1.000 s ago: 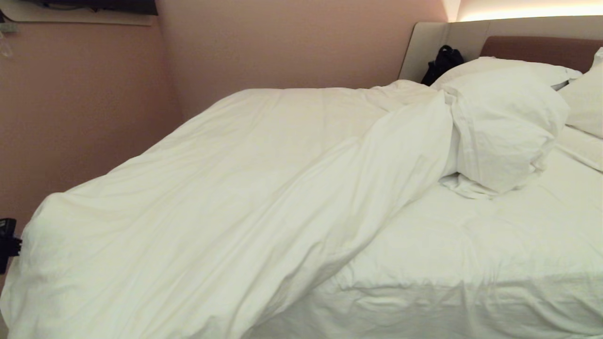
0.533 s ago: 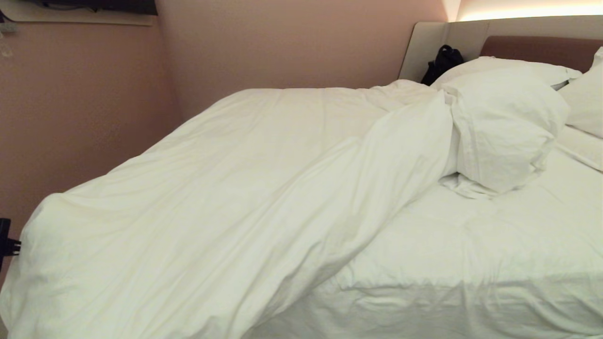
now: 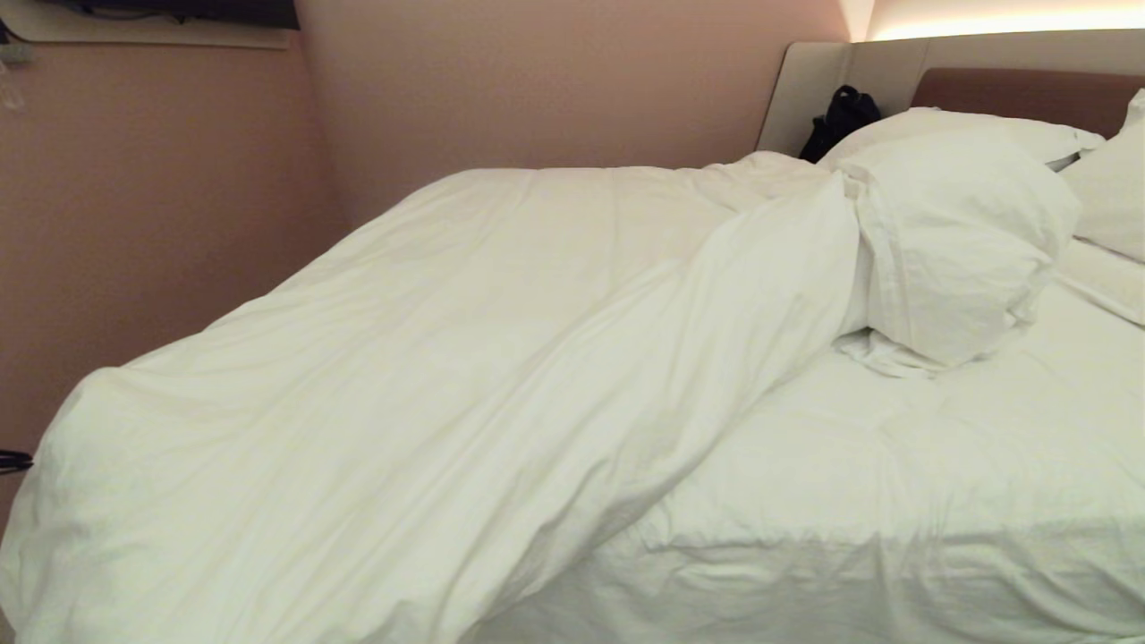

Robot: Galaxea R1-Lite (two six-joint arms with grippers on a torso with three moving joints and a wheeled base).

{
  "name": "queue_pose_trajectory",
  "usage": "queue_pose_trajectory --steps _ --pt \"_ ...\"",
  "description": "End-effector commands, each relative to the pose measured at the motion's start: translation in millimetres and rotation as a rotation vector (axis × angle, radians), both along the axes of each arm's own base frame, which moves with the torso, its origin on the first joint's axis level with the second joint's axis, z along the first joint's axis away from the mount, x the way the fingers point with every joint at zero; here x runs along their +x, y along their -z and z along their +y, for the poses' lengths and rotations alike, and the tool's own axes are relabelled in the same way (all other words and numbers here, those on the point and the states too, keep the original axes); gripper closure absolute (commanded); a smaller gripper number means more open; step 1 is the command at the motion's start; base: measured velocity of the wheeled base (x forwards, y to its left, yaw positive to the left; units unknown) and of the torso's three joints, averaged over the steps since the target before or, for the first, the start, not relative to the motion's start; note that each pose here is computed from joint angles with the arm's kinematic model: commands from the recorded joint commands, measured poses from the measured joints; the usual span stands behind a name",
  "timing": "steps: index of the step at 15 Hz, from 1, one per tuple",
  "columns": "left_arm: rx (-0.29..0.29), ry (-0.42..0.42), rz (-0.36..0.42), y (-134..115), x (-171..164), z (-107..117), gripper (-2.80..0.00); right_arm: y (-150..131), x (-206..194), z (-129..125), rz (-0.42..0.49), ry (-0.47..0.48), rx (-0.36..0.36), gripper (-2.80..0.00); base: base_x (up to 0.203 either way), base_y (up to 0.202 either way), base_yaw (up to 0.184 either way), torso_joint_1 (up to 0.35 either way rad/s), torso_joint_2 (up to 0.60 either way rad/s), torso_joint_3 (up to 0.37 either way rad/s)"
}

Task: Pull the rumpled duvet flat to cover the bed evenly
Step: Flatten the corners of the folded blanket

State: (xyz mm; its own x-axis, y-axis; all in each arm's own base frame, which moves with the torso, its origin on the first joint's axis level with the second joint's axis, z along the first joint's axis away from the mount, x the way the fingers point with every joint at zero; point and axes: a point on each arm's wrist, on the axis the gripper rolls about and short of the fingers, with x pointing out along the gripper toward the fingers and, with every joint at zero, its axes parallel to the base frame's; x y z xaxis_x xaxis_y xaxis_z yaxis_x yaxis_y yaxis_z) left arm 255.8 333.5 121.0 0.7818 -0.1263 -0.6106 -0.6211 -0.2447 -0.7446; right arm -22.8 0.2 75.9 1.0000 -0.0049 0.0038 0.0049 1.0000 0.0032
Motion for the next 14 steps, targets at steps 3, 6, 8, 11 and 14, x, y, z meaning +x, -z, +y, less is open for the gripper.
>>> queue_pose_trajectory --steps 3,6,8,11,14 --pt "-0.086 0.021 -0.041 -6.5 -0.7 -1.4 0.0 0.0 0.0 0.0 -0.001 0.0 0.0 0.0 0.0 0.0 0.0 0.0 0.0 0.0" --pt "-0.103 0.029 -0.053 -6.6 2.3 -1.8 0.0 0.0 0.0 0.0 -0.001 0.0 0.0 0.0 0.0 0.0 0.0 0.0 0.0 0.0" --pt "-0.102 0.026 -0.049 -4.1 3.9 0.5 0.0 0.0 0.0 0.0 -0.001 0.0 0.0 0.0 0.0 0.0 0.0 0.0 0.0 0.0" --pt "-0.083 0.034 -0.053 -5.2 6.3 -0.5 0.0 0.0 0.0 0.0 -0.001 0.0 0.0 0.0 0.0 0.0 0.0 0.0 0.0 0.0" --pt "-0.013 -0.004 -0.069 -18.3 -6.0 12.1 0.0 0.0 0.0 0.0 -0.001 0.0 0.0 0.0 0.0 0.0 0.0 0.0 0.0 0.0"
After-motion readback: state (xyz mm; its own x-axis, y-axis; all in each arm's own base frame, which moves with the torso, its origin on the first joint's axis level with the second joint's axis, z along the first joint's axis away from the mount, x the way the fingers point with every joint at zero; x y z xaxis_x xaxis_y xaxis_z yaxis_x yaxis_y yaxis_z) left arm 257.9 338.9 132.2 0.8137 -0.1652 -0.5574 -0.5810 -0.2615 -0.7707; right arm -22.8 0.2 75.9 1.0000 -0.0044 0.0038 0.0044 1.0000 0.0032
